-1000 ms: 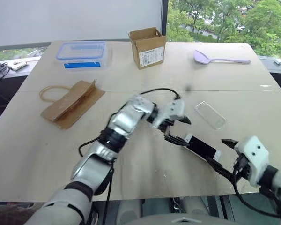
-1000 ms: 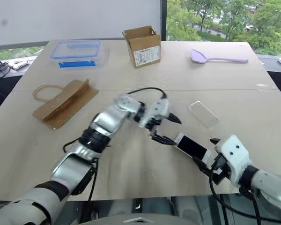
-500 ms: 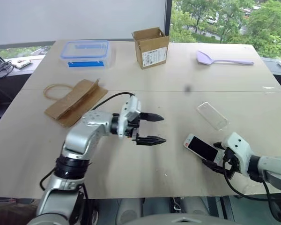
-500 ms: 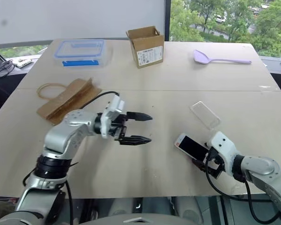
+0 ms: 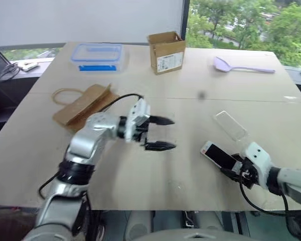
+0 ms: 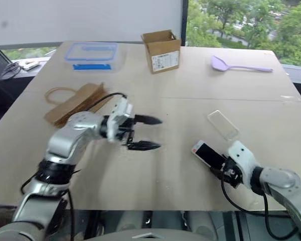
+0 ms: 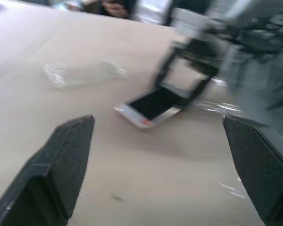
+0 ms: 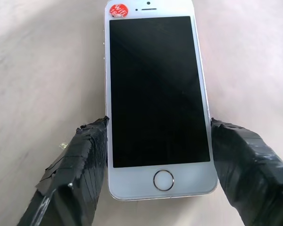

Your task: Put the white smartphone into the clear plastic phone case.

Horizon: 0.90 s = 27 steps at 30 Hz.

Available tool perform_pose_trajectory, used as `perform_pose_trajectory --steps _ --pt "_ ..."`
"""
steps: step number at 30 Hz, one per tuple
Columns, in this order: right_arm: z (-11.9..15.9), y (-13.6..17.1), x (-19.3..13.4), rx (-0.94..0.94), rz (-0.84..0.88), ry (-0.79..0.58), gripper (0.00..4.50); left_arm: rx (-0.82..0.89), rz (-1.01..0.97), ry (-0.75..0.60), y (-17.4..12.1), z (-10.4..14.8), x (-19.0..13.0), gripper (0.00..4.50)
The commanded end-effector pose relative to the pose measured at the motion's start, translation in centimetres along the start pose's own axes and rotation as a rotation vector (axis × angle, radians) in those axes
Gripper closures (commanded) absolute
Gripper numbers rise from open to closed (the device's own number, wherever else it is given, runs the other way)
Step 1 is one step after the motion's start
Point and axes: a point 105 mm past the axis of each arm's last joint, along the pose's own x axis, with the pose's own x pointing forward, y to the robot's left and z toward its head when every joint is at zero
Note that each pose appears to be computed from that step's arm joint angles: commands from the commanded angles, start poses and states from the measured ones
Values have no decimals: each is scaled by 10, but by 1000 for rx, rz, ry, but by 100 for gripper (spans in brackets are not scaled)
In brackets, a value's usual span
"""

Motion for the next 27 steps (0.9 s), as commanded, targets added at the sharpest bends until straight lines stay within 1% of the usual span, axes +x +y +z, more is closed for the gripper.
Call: perform_pose_trajectory --steps 1,2,4,7,9,11,13,14,16,18,19,23,27 --pt "18 2 -29 -22 -42 -82 161 71 -8 86 14 -3 35 0" --pt "19 6 -36 -18 -38 -93 170 73 -24 73 18 1 48 0" --pt "22 9 -46 6 -43 -115 175 122 -64 75 24 6 73 0" --pt "22 3 -57 21 -97 -132 175 178 -134 91 28 13 104 0" --pt "23 -2 -63 28 -132 -145 175 232 -175 129 26 14 121 0" --pt "26 -6 -67 38 -168 -163 175 311 -200 205 25 10 134 0" --pt "28 -12 -71 42 -215 -181 175 441 -183 347 27 1 146 0" --pt "28 -13 -72 45 -229 -186 175 479 -173 381 28 -1 149 0" --pt "29 -15 -74 56 -244 -194 175 488 -127 419 31 1 157 0" --pt "28 -15 -77 59 -261 -192 175 536 -85 474 34 -1 164 0" --pt "28 -15 -78 59 -270 -190 175 545 -64 477 35 0 166 0" --pt "29 -14 -82 66 -305 -198 175 474 -44 420 33 9 172 0" --pt "33 -21 -75 67 -350 -193 175 402 -40 374 36 12 167 0"
